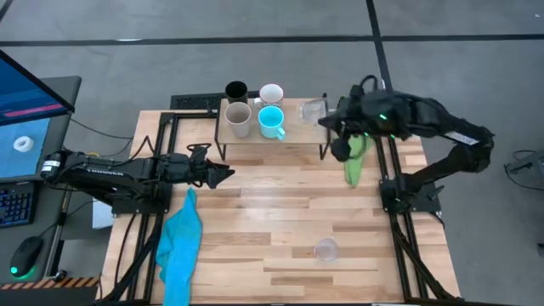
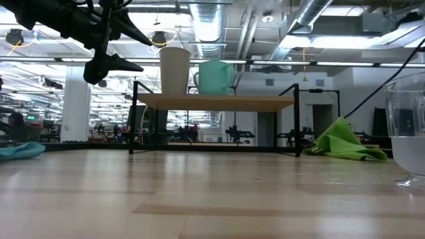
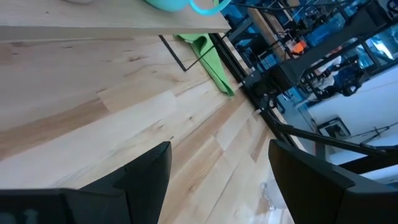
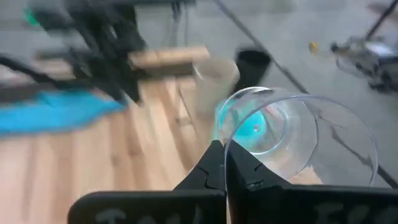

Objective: Stack small to large cups/mugs on shelf
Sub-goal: Put the top transparent mug on the shelf

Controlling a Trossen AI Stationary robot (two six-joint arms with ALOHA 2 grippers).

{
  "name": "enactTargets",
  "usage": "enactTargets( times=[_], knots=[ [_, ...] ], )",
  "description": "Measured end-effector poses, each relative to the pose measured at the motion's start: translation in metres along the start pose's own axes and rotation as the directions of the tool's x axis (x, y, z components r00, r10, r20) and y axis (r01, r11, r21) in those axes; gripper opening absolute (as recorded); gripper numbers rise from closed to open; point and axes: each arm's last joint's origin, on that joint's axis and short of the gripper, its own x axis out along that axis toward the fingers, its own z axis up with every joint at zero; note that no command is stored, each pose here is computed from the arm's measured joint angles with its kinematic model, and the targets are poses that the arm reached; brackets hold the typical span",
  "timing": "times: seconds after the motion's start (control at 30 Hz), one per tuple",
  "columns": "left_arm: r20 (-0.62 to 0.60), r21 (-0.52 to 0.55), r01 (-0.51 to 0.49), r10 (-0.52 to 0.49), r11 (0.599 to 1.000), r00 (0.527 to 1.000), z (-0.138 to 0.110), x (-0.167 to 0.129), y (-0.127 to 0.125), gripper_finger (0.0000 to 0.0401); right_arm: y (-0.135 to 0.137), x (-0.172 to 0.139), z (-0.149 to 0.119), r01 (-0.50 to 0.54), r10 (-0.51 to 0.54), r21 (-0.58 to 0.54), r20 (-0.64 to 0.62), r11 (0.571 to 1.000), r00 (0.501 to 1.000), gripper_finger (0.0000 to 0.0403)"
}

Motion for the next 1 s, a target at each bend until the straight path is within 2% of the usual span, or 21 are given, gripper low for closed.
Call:
enactTargets(
  times=[0.23,0.5,0.73,1.0],
  knots=[
    [0.000,-0.017,0.000,0.000,1.000,1.000,0.000,0.000,0.000,0.0261,-0.044,0.053,-0.011,0.046,-0.050,-0.028,-0.198,0.999,0.979,0.0010],
    [0.000,-0.029,-0.001,0.001,1.000,1.000,0.000,0.000,0.000,0.0261,-0.090,0.113,-0.032,0.085,-0.096,-0.045,-0.379,0.995,0.920,0.0008],
    [-0.001,-0.042,-0.001,0.001,0.999,1.000,0.000,0.000,0.000,0.0261,-0.114,0.159,-0.054,0.084,-0.106,-0.067,-0.502,0.994,0.858,0.0013],
    [-0.005,-0.046,-0.007,0.007,0.999,1.000,0.000,0.000,0.001,0.0261,-0.123,0.184,-0.067,0.065,-0.099,-0.081,-0.562,0.995,0.821,0.0010]
  ],
)
